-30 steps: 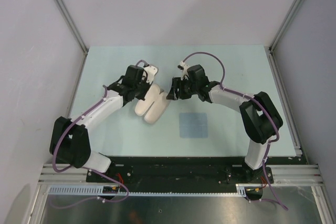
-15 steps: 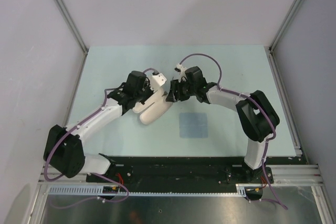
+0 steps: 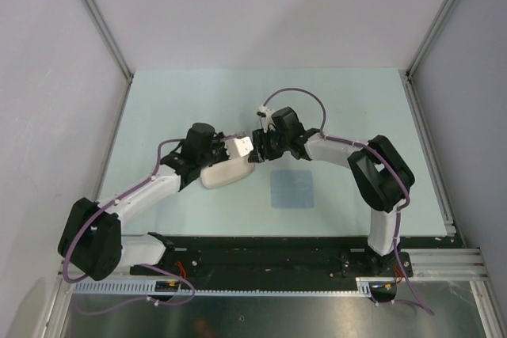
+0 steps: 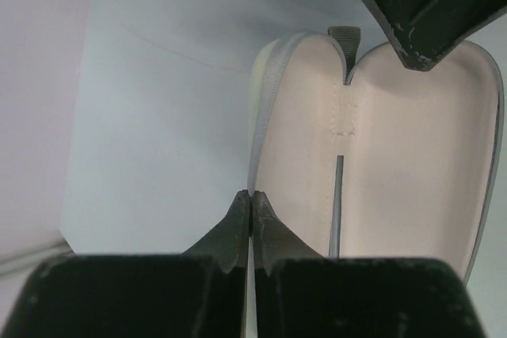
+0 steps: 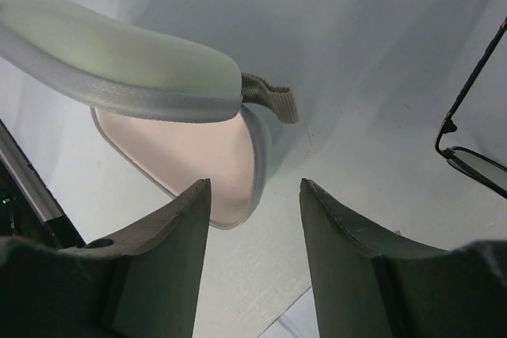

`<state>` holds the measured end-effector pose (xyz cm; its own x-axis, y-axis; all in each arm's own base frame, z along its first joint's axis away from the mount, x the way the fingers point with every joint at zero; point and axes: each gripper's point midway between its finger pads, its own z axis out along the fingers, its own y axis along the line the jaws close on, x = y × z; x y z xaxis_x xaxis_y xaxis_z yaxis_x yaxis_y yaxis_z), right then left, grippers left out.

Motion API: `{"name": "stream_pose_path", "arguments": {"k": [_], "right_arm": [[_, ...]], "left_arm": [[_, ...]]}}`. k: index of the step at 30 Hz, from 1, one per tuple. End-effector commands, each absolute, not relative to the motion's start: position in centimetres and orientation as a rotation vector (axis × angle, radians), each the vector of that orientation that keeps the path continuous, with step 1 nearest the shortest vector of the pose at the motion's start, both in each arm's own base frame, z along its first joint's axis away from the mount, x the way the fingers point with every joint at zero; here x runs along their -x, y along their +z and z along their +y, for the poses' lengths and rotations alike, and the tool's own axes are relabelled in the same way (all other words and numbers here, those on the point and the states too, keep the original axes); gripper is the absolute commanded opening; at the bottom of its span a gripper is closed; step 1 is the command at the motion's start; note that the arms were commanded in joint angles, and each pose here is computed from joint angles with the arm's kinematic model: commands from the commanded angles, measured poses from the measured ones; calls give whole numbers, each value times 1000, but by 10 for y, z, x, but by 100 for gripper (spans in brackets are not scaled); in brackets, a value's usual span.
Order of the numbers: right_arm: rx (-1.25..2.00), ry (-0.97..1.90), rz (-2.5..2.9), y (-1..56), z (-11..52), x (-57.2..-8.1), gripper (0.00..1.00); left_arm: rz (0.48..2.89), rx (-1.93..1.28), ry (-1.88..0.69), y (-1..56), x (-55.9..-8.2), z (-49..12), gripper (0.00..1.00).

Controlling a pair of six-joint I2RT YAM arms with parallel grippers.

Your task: Organize the sunglasses

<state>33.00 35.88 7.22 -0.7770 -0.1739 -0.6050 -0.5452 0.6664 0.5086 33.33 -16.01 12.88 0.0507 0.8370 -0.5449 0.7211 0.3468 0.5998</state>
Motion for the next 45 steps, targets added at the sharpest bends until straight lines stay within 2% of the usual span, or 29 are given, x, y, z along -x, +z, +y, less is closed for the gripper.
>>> {"name": "stream_pose_path", "arguments": {"k": [1, 3, 4, 9, 13, 16, 23, 29, 36, 38, 39, 40, 45], "right_arm": [[552, 932, 2355, 71, 363, -336, 53], [542, 946, 2368, 68, 364, -334, 53], [536, 951, 2376, 66, 364, -333, 53], [515, 970, 2409, 59, 366, -329, 53], [491, 968, 2440, 48, 364, -330, 53], [486, 967, 2449, 43, 363, -331, 53], [473, 945, 2422, 54, 360, -336, 52], [452, 950, 2355, 79, 362, -344, 59], [418, 962, 2325, 95, 359, -351, 64], [417, 967, 2307, 102, 360, -354, 65], [414, 974, 2306, 103, 360, -355, 65], [418, 979, 2299, 106, 361, -356, 65], [422, 995, 2271, 118, 365, -359, 65]], "left_arm": [[1542, -1445, 170, 148, -350, -178, 1], [1533, -1447, 160, 152, -354, -182, 3], [1547, -1434, 120, 150, -354, -186, 11], [1542, -1418, 80, 155, -357, -192, 21], [1553, -1425, 85, 150, -357, -191, 35], [1548, -1414, 91, 154, -357, -190, 40], [1551, -1301, 60, 180, -354, -187, 42], [1639, -1018, 13, 212, -349, -175, 52], [1783, -497, -67, 238, -349, -149, 60], [1787, -435, -81, 239, -345, -145, 69], [1775, -379, -106, 246, -342, -143, 89], [1778, -341, -103, 247, -342, -139, 98], [1785, -290, -200, 247, -336, -146, 100]]}}
